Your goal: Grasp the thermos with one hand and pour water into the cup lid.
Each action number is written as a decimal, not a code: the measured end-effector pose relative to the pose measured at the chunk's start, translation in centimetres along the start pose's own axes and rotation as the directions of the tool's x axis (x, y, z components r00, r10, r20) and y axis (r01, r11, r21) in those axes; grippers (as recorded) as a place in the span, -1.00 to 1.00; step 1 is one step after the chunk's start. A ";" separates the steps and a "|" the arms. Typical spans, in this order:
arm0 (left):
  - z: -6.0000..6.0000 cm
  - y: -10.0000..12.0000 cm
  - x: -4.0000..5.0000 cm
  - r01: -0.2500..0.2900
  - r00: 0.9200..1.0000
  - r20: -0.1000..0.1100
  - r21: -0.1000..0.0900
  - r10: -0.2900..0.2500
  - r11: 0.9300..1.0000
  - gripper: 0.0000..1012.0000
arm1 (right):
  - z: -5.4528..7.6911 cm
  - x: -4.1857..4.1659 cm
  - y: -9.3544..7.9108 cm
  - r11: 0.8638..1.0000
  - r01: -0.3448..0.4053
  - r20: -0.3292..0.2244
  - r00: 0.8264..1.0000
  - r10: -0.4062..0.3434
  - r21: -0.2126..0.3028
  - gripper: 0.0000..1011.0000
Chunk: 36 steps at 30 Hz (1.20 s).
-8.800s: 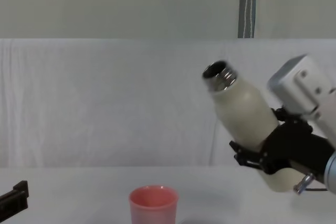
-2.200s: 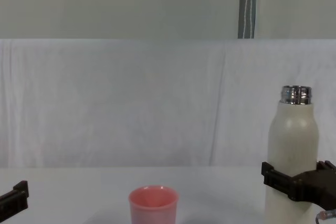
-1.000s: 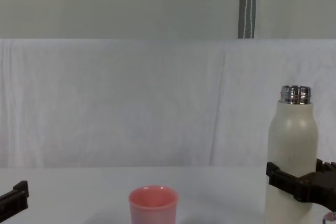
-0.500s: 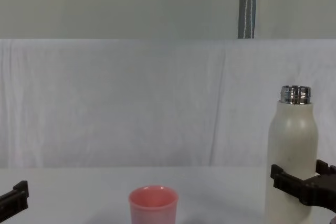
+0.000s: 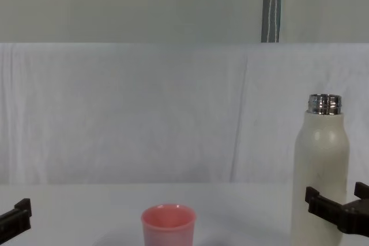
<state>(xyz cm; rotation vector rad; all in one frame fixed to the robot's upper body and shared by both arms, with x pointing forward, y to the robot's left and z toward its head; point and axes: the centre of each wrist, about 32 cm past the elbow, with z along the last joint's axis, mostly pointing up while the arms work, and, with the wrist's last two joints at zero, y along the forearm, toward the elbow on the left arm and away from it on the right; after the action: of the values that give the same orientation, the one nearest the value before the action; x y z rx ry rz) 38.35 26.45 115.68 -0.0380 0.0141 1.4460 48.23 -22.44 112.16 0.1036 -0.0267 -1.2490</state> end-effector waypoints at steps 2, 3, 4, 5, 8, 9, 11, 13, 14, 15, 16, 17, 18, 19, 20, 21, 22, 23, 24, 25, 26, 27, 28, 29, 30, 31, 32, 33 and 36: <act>0.0 0.0 0.00 0.000 1.000 0.000 0.000 0.000 1.000 0.98 | 0.0 -0.08 -0.2 1.000 0.004 -0.002 1.000 -0.004 -0.001 0.98; 0.0 0.0 0.00 0.000 1.000 0.000 0.000 0.000 1.000 0.98 | 0.0 -0.13 -0.3 1.000 0.005 -0.003 1.000 -0.005 -0.003 0.98; 0.0 0.0 0.00 0.000 1.000 0.000 0.000 0.000 1.000 0.98 | -0.1 -0.25 -0.6 1.000 0.008 -0.005 1.000 -0.008 -0.006 0.98; 0.0 0.0 0.00 0.000 1.000 0.000 0.000 0.000 1.000 0.98 | -0.1 -0.33 -0.7 1.000 0.010 -0.007 1.000 -0.010 -0.009 0.98; 0.0 0.0 0.00 0.000 1.000 0.000 0.000 0.000 1.000 0.98 | -0.2 -0.72 -1.3 1.000 0.016 -0.014 1.000 -0.016 -0.016 0.98; 0.0 0.0 0.00 0.000 1.000 0.000 0.000 0.000 1.000 0.98 | -0.3 -0.95 -1.6 1.000 0.019 -0.018 1.000 -0.019 -0.020 0.98; 0.0 0.0 0.00 0.000 1.000 0.000 0.000 0.000 1.000 0.98 | -0.4 -1.24 -2.1 0.999 0.022 -0.022 1.000 -0.023 -0.025 0.98; 0.0 0.0 0.00 0.000 1.000 0.000 0.000 0.000 1.000 0.98 | -0.5 -1.71 -2.7 0.999 0.025 -0.027 0.999 -0.026 -0.031 0.98; 0.0 0.0 0.00 0.000 1.000 0.000 0.000 0.000 1.000 0.98 | -0.5 -1.88 -2.9 0.999 0.027 -0.028 0.999 -0.027 -0.032 0.98; 0.0 0.0 0.00 0.000 1.000 0.000 0.000 0.000 1.000 0.98 | -0.5 -2.04 -3.1 0.999 0.029 -0.030 0.999 -0.030 -0.033 0.98; 0.0 0.0 0.00 0.000 1.000 0.000 0.000 0.000 1.000 0.98 | -0.5 -2.40 -3.6 0.999 0.031 -0.032 0.999 -0.033 -0.034 0.98; 0.0 0.0 0.00 0.000 1.000 0.000 0.000 0.000 1.000 0.98 | -0.4 -2.60 -3.9 0.999 0.033 -0.033 0.999 -0.034 -0.034 0.98; 0.0 0.0 0.00 0.000 1.000 0.000 0.000 0.000 1.000 0.98 | -0.4 -2.78 -4.2 0.999 0.034 -0.033 0.999 -0.035 -0.034 0.98; 0.0 0.0 0.00 0.000 1.000 0.000 0.000 0.000 1.000 0.98 | -0.3 -3.13 -4.7 0.999 0.036 -0.034 0.999 -0.037 -0.034 0.98; 0.0 0.0 0.00 0.000 1.000 0.000 0.000 0.000 1.000 0.98 | -0.2 -3.29 -4.9 0.999 0.037 -0.034 0.999 -0.038 -0.035 0.98; 0.0 0.0 0.01 0.000 1.000 0.000 0.000 0.000 1.000 0.98 | -0.2 -3.38 -5.0 0.999 0.037 -0.035 0.999 -0.038 -0.036 0.98; 0.0 0.0 0.00 0.000 1.000 0.000 0.000 0.000 1.000 0.98 | -0.2 -3.37 -5.0 0.999 0.037 -0.035 0.999 -0.038 -0.036 0.98; 0.0 0.0 0.01 0.000 1.000 0.000 0.000 0.000 1.000 0.98 | -0.2 -3.34 -5.0 0.999 0.037 -0.034 0.999 -0.038 -0.035 0.98; 0.0 0.0 0.00 0.000 1.000 0.000 0.000 0.000 1.000 0.98 | -0.2 -3.31 -4.9 0.999 0.037 -0.034 0.999 -0.039 -0.035 0.98; 0.0 0.0 0.00 0.000 1.000 0.000 0.000 0.000 1.000 0.98 | -0.2 -3.29 -4.8 0.999 0.038 -0.034 0.999 -0.039 -0.036 0.98; 0.0 0.0 0.00 0.000 1.000 0.000 0.000 0.000 1.000 0.98 | -0.2 -3.28 -4.8 0.999 0.038 -0.034 0.999 -0.039 -0.035 0.98; 0.0 0.0 0.00 0.000 1.000 0.000 0.000 0.000 1.000 0.98 | -0.2 -3.26 -4.8 0.999 0.038 -0.034 0.999 -0.039 -0.035 0.98; 0.0 0.0 0.00 0.000 1.000 0.000 0.000 0.000 1.000 0.98 | -0.2 -3.24 -4.8 0.999 0.038 -0.034 0.999 -0.039 -0.035 0.98; 0.0 0.0 0.00 0.000 1.000 0.000 0.000 0.000 1.000 0.98 | -0.2 -3.22 -4.7 0.999 0.037 -0.034 0.999 -0.039 -0.035 0.98; 0.0 0.0 0.00 0.000 1.000 0.000 0.000 0.000 1.000 0.98 | -0.2 -3.21 -4.7 0.999 0.037 -0.034 0.999 -0.039 -0.035 0.98; 0.0 0.0 0.00 0.000 1.000 0.000 0.000 0.000 1.000 0.98 | -0.2 -3.20 -4.7 0.999 0.037 -0.034 0.999 -0.038 -0.035 0.98; 0.0 0.0 0.00 0.000 1.000 0.000 0.000 0.000 1.000 0.98 | -0.3 -3.19 -4.7 0.999 0.037 -0.034 0.999 -0.038 -0.035 0.98; 0.0 0.0 0.00 0.000 1.000 0.000 0.000 0.000 1.000 0.98 | -0.3 -3.17 -4.7 0.999 0.037 -0.034 0.999 -0.038 -0.036 0.98; 0.0 0.0 0.00 0.000 1.000 0.000 0.000 0.000 1.000 0.98 | -0.3 -3.14 -4.6 0.999 0.037 -0.033 0.999 -0.038 -0.035 0.98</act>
<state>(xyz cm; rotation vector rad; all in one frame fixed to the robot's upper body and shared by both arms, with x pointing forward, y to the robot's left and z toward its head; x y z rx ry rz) 38.35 26.45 115.68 -0.0381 0.0140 1.4460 42.88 -20.89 111.56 0.0957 0.0264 -1.2843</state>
